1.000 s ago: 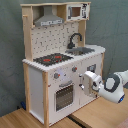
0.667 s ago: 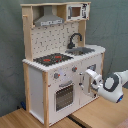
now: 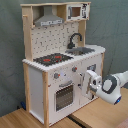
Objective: Play with the kitchen
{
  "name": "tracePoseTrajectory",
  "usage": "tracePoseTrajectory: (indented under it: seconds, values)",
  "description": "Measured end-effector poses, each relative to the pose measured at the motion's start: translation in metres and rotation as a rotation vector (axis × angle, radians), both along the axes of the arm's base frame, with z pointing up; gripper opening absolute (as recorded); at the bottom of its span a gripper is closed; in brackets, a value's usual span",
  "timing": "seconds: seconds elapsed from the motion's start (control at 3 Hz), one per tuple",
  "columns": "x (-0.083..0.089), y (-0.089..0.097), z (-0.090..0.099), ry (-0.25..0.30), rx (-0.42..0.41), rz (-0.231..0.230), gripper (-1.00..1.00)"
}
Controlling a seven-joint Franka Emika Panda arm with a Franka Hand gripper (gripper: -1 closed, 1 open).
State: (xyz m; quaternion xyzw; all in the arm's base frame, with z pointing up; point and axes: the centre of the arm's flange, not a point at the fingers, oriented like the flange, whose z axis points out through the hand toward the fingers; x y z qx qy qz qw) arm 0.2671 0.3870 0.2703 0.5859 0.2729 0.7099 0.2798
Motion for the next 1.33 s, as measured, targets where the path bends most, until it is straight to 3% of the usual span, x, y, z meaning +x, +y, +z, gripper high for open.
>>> tracePoseTrajectory:
  seconds: [0.33, 1.0, 1.33]
  values:
    - [0.005, 0.001, -0.010, 0.005, 0.060, 0.002, 1.00]
    - [0.033, 0.011, -0.018, 0.021, 0.164, -0.014, 1.00]
    - [0.041, 0.016, -0.031, 0.049, 0.180, -0.018, 1.00]
